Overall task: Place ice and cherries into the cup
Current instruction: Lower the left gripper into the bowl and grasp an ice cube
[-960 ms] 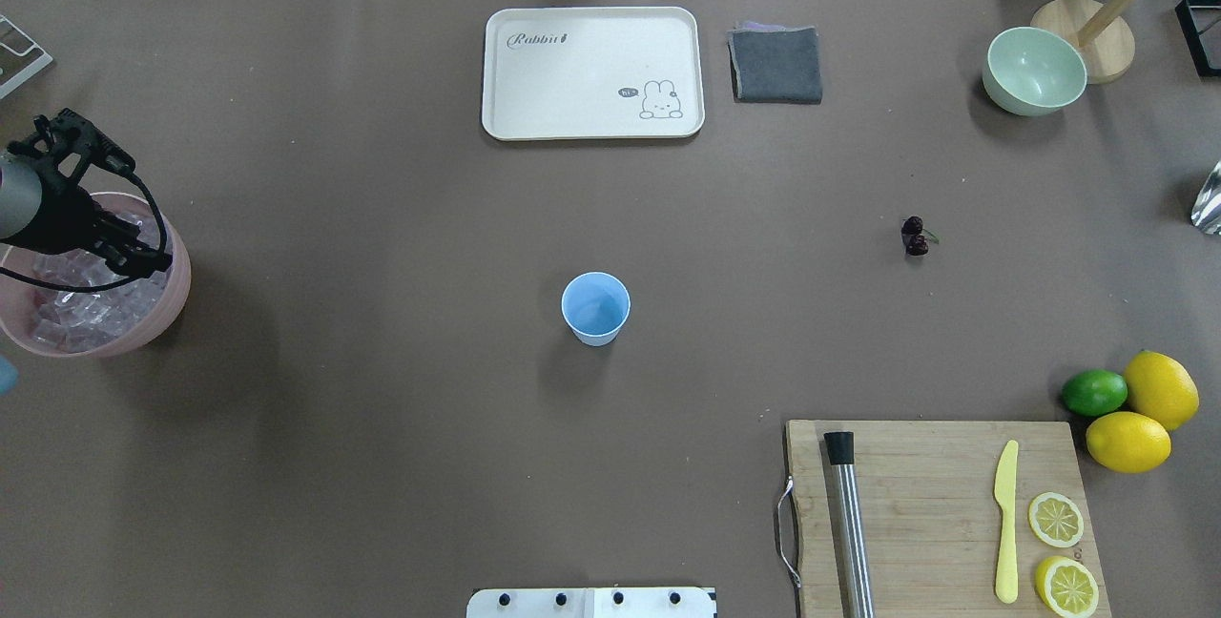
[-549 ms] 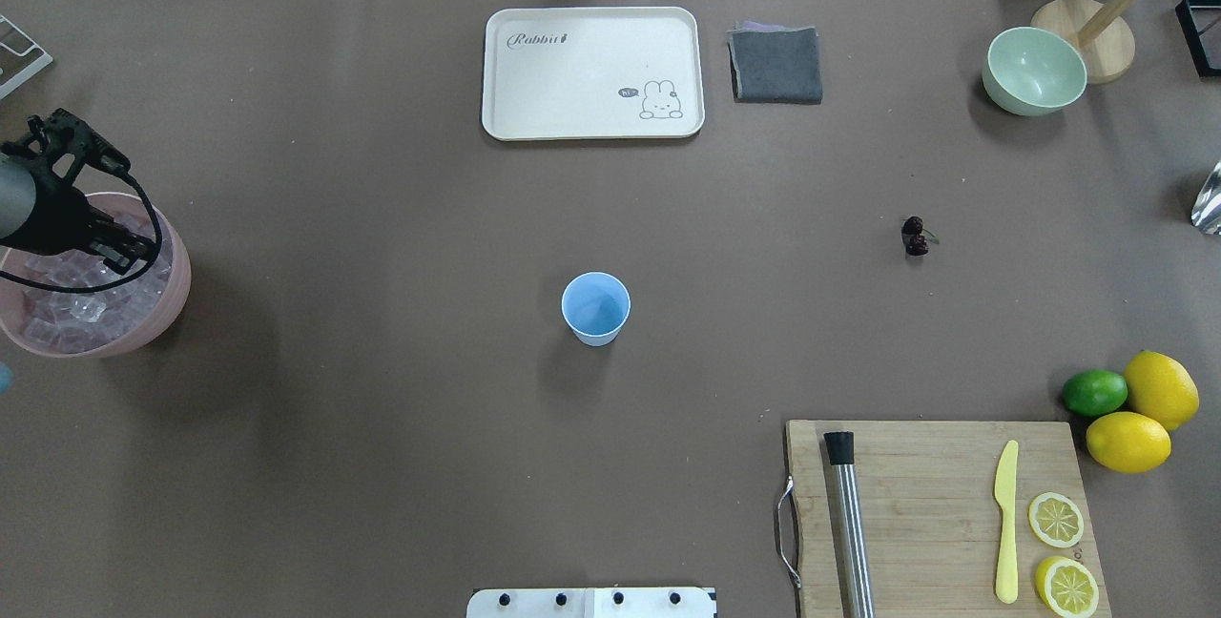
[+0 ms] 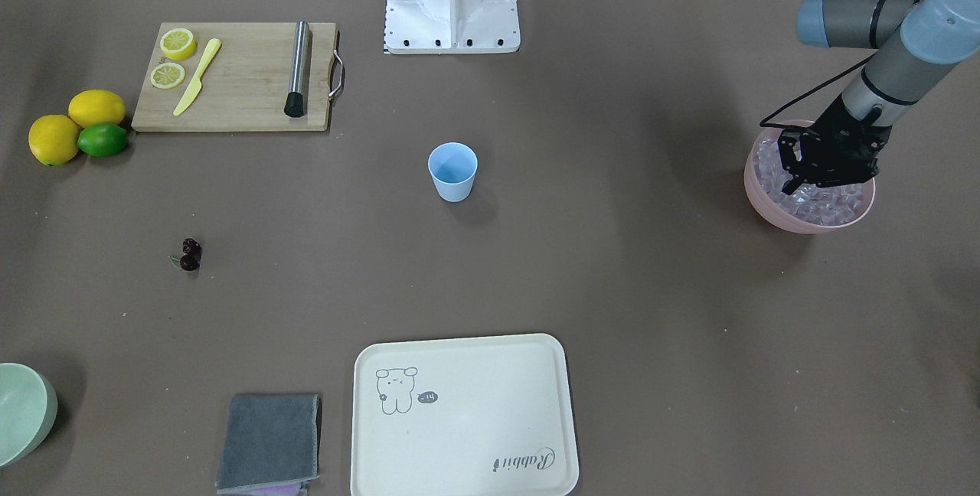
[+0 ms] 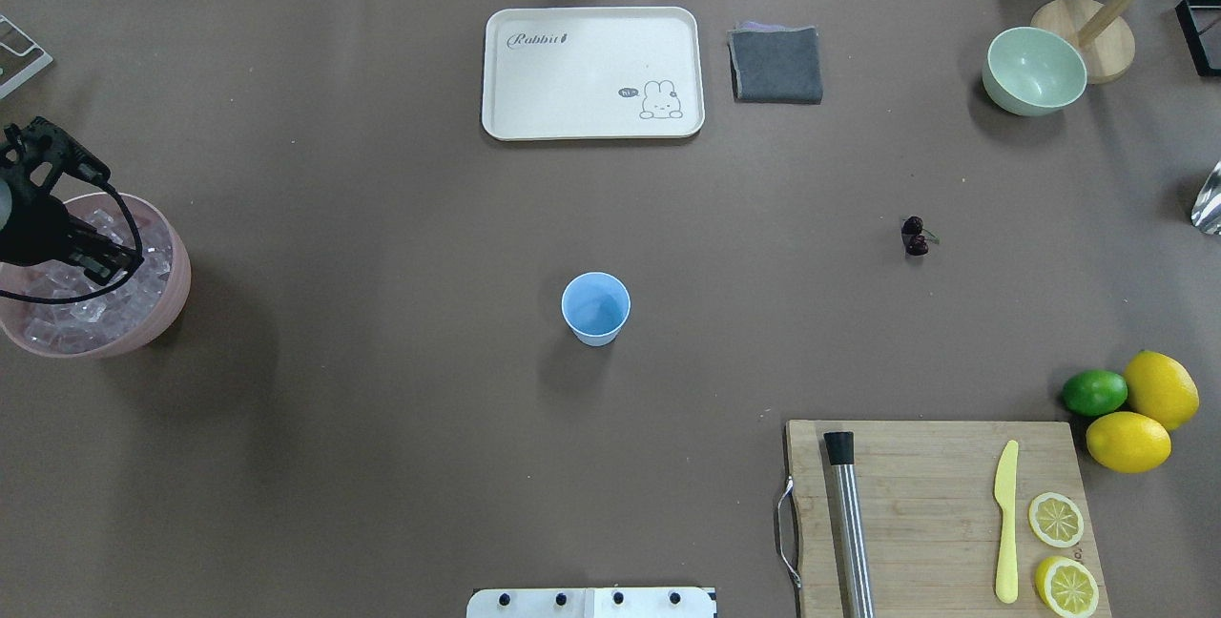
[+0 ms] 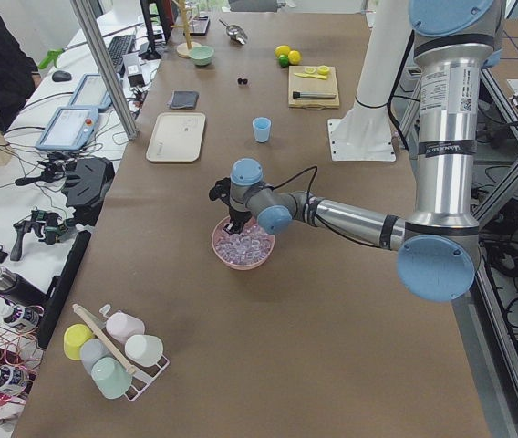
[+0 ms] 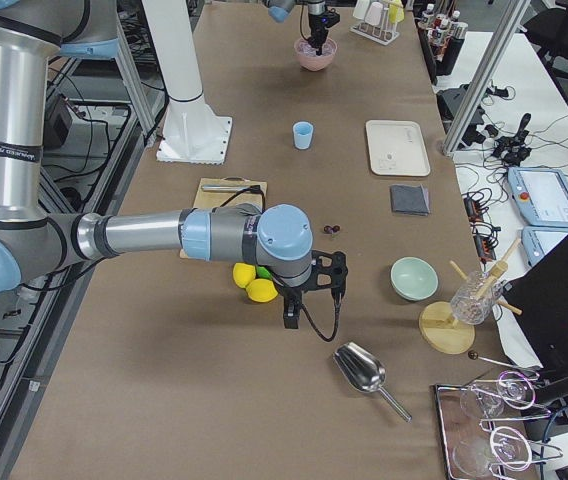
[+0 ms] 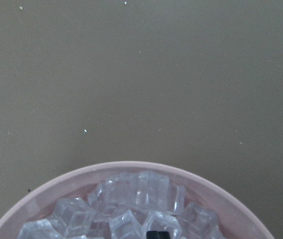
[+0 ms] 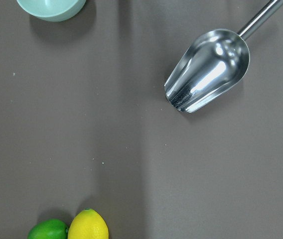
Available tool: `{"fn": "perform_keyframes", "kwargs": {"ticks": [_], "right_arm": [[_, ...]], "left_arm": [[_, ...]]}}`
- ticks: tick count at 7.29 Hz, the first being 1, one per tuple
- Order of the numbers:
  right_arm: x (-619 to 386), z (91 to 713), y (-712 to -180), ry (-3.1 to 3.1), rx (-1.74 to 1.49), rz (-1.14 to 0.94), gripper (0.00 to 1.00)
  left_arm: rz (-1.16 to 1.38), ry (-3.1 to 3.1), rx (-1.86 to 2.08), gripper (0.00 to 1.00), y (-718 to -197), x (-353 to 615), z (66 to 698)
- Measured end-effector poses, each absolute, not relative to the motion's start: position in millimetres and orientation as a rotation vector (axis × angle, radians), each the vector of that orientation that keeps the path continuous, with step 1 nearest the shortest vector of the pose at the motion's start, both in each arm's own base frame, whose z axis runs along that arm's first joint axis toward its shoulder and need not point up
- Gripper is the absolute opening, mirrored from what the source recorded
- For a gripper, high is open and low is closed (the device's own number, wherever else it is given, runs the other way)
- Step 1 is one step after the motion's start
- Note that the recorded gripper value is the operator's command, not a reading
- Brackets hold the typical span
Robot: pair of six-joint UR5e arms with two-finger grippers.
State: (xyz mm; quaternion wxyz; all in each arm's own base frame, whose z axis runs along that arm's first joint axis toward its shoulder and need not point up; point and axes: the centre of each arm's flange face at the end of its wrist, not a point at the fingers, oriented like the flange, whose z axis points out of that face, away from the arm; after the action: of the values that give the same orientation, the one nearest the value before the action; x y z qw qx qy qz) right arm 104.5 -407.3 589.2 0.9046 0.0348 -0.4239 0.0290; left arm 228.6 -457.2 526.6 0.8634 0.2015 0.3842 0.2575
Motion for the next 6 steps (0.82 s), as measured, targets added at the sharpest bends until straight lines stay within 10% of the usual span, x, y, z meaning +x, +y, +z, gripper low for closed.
{"fn": "perform_keyframes", "kwargs": {"ticks": [6], "right_arm": [[104.4,591.7,-407.0,-0.876,0.067,0.061,1.00]], "left_arm": [[0.545,0.811,0.429,0.73,-466.7,239.3,516.7]]}}
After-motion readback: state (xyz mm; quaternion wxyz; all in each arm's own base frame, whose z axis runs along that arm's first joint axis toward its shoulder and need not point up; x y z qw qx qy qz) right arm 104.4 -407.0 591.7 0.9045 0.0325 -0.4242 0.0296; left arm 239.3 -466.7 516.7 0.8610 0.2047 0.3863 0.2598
